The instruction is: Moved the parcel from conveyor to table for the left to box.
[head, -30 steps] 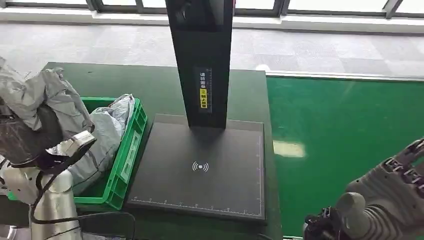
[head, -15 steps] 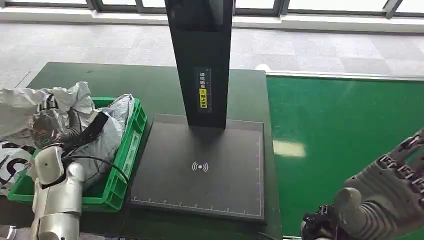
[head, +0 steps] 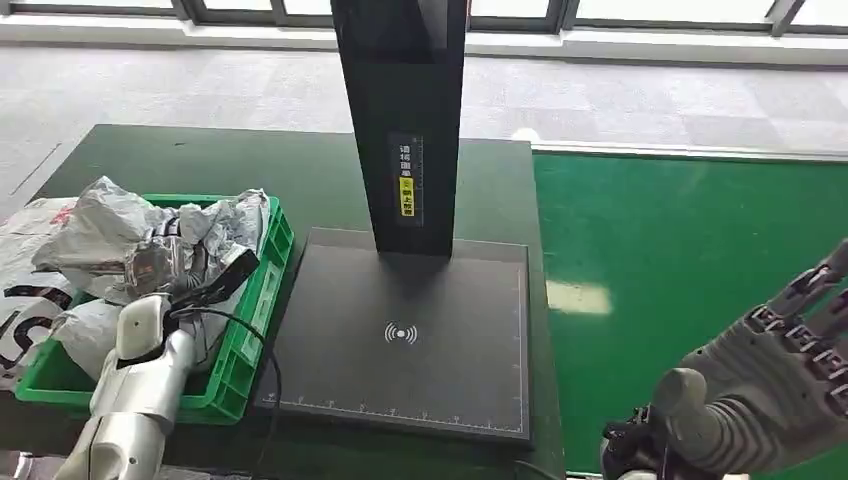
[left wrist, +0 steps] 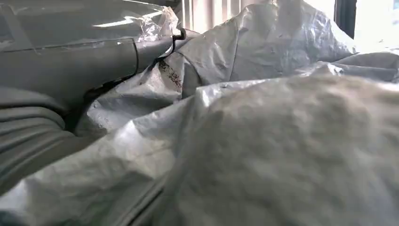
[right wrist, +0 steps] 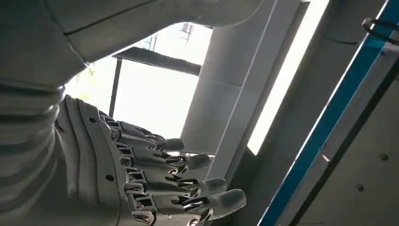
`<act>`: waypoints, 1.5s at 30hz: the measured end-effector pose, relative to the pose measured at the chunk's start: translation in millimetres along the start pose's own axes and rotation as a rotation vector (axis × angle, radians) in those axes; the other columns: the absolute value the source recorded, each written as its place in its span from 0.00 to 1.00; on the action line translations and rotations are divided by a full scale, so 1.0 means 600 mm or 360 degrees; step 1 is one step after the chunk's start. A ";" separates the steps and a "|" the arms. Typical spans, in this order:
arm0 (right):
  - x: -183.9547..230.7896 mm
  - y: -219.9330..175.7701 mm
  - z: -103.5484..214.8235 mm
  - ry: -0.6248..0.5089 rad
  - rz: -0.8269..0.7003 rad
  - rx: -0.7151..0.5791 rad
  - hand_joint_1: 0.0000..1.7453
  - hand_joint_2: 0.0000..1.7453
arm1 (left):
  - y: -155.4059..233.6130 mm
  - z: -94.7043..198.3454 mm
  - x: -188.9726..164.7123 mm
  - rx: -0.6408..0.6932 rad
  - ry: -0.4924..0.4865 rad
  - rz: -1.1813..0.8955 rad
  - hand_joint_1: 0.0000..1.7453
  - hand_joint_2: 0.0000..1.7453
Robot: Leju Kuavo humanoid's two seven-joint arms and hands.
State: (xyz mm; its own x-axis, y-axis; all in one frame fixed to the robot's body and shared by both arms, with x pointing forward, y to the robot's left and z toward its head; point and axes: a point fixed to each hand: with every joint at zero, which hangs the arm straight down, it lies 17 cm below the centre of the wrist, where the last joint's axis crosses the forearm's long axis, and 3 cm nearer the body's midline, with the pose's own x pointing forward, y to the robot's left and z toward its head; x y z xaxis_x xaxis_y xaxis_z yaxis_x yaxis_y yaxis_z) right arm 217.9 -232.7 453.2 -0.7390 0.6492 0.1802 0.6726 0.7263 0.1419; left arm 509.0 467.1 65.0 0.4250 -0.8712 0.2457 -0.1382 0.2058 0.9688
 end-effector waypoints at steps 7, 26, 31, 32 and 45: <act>0.000 0.000 0.000 -0.0001 0.0001 0.0001 0.00 1.00 | -0.008 0.002 0.002 -0.0019 -0.0008 -0.0007 1.00 1.00; 0.001 0.001 0.001 -0.0005 0.0008 0.0009 0.00 1.00 | 0.045 0.026 0.022 0.0211 -0.0068 0.0255 0.00 0.00; 0.001 0.001 0.002 -0.0003 0.0008 0.0010 0.00 1.00 | 0.116 0.045 0.051 0.0481 -0.0158 0.0718 0.00 0.00; 0.001 0.001 0.002 -0.0003 0.0008 0.0010 0.00 1.00 | 0.120 0.050 0.065 0.0482 -0.0202 0.0818 0.00 0.00; -0.003 -0.001 0.007 0.0008 0.0031 0.0028 0.00 1.00 | 0.148 0.133 0.154 0.0636 -0.0314 0.1828 0.00 0.00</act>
State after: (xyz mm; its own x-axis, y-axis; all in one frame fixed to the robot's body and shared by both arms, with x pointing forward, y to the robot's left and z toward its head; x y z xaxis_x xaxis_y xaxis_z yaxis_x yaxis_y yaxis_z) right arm 218.8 -233.1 448.9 -0.7256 0.6621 0.1874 0.6860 0.7175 0.1211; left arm 464.4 369.3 171.2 -0.2610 -0.3344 0.9056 -0.6214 0.7761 0.1075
